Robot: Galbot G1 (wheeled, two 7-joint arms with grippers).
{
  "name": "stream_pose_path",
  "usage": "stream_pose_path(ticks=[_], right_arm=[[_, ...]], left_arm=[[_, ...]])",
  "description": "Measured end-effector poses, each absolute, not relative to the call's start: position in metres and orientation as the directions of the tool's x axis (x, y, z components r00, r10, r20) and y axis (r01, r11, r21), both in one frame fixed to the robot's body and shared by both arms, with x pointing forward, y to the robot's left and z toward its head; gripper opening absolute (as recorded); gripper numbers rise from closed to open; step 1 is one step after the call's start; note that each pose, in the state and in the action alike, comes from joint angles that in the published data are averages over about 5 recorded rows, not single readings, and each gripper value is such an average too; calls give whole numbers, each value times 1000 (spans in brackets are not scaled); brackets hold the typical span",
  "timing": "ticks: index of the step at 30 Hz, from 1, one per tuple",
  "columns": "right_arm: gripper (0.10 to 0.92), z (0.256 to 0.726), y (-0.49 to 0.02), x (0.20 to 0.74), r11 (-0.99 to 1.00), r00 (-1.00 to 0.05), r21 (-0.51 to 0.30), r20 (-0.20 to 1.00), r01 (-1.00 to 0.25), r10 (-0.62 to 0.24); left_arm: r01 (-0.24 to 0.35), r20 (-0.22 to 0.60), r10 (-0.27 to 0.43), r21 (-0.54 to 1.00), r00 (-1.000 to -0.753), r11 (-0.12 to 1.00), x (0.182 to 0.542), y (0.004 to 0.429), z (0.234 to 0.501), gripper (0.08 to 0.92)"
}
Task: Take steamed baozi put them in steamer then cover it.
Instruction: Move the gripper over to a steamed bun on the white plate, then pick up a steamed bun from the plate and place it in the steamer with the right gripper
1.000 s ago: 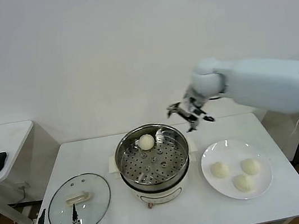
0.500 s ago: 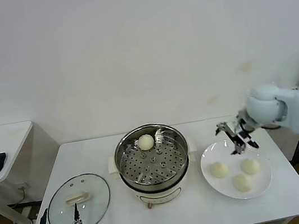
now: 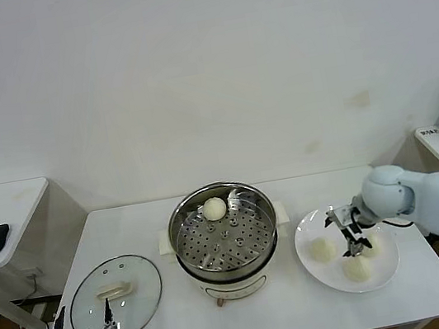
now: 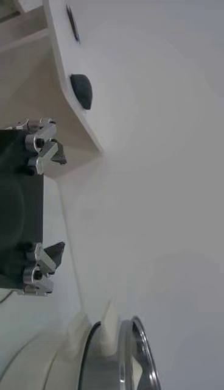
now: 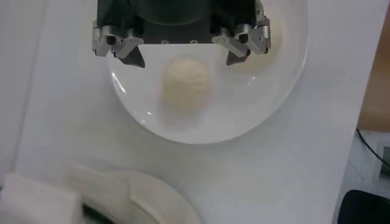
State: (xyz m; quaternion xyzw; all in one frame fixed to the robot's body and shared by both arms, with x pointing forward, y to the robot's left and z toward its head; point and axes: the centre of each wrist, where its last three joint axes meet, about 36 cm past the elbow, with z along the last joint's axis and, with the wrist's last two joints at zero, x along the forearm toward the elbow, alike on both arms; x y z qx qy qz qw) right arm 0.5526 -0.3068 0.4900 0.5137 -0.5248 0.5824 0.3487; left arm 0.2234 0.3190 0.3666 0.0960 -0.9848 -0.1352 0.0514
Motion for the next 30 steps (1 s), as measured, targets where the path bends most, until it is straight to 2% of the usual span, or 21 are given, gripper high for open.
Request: stream_pose_path(ticks=[13, 24, 30], right_arm=[[798, 452, -294, 568, -164, -240, -260, 962, -952, -127], [612, 444, -291, 573, -142, -230, -247, 965, -959, -124], [563, 456, -296, 576, -133, -227, -243, 966, -961, -124]], left_arm=[[-184, 74, -211, 272, -975, 944, 228, 322, 364, 823], [-187, 75, -214, 271, -974, 944, 228, 323, 362, 823], [-187, 74, -214, 271, -974, 944, 228, 323, 363, 823]])
